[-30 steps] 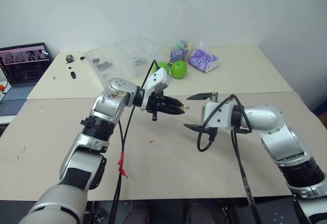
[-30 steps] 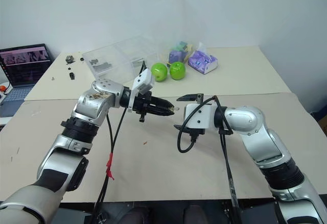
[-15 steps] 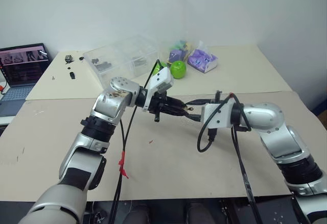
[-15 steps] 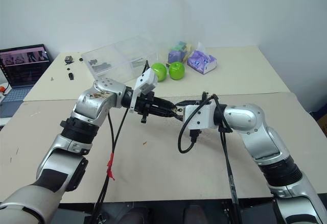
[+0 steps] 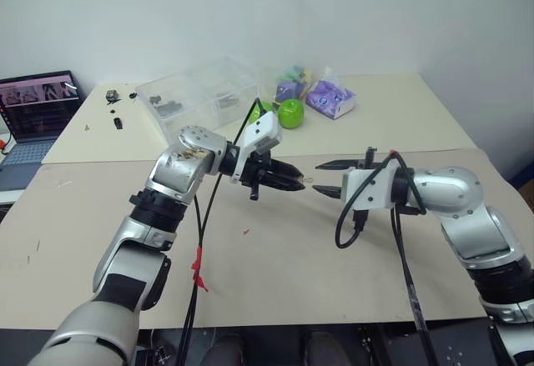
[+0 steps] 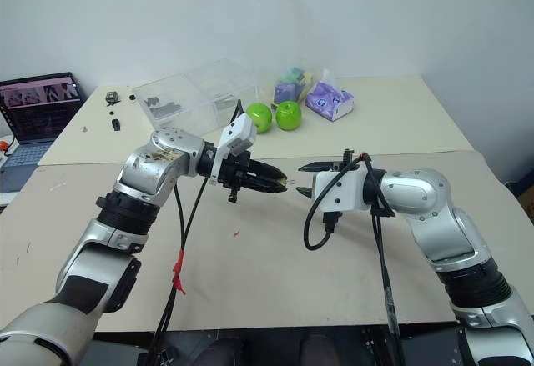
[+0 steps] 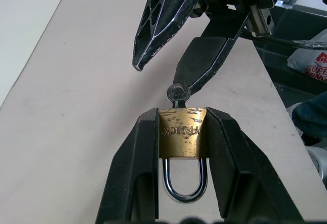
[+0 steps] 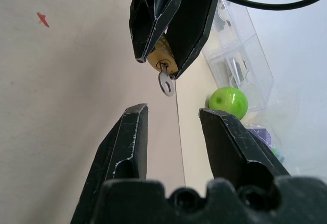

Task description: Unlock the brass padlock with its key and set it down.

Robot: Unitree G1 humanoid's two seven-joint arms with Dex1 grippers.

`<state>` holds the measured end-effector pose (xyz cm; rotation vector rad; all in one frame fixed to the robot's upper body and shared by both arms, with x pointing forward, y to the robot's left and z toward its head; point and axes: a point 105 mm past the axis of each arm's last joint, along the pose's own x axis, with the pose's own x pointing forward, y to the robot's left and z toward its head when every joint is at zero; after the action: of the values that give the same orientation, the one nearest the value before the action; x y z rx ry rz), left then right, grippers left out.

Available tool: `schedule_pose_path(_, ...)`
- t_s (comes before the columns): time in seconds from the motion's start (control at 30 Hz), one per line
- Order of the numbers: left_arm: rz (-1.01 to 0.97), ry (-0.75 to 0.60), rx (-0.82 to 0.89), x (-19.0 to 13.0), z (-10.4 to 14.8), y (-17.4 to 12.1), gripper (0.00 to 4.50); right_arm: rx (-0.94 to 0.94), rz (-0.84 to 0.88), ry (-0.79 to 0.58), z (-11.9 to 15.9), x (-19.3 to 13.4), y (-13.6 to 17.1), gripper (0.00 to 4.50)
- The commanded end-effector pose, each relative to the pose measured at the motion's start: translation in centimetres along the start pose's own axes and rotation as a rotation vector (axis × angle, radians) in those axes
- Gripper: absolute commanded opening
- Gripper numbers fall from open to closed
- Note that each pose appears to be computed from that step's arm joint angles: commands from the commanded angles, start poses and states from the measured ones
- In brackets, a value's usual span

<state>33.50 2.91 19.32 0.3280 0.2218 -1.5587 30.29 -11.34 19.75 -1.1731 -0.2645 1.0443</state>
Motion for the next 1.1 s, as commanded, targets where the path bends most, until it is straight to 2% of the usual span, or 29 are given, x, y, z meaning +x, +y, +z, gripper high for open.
schedule_pose_path(0.03,-0.003,-0.018,0.066,-0.12,1.57,-0.06,0.82,-0.034,-0.039,-0.024,0.93,-0.74,-0.94,2.05)
schedule_pose_path(0.53,-0.004,-0.024,0.074,0.03,1.7,-0.07,0.82,-0.022,-0.061,-0.048,1.54,-0.36,-0.98,2.05)
schedule_pose_path(0.63,-0.001,-0.024,0.076,0.02,1.71,0.01,0.82,-0.021,-0.063,-0.052,1.61,-0.37,-0.99,1.34)
schedule_pose_path(0.77,0.001,-0.023,0.077,0.0,1.71,0.08,0.82,-0.021,-0.066,-0.053,1.67,-0.39,-1.03,0.03)
schedule_pose_path(1.1,-0.001,-0.014,0.1,0.05,1.72,0.07,0.82,-0.018,-0.068,-0.044,1.67,-0.45,-1.08,0.03)
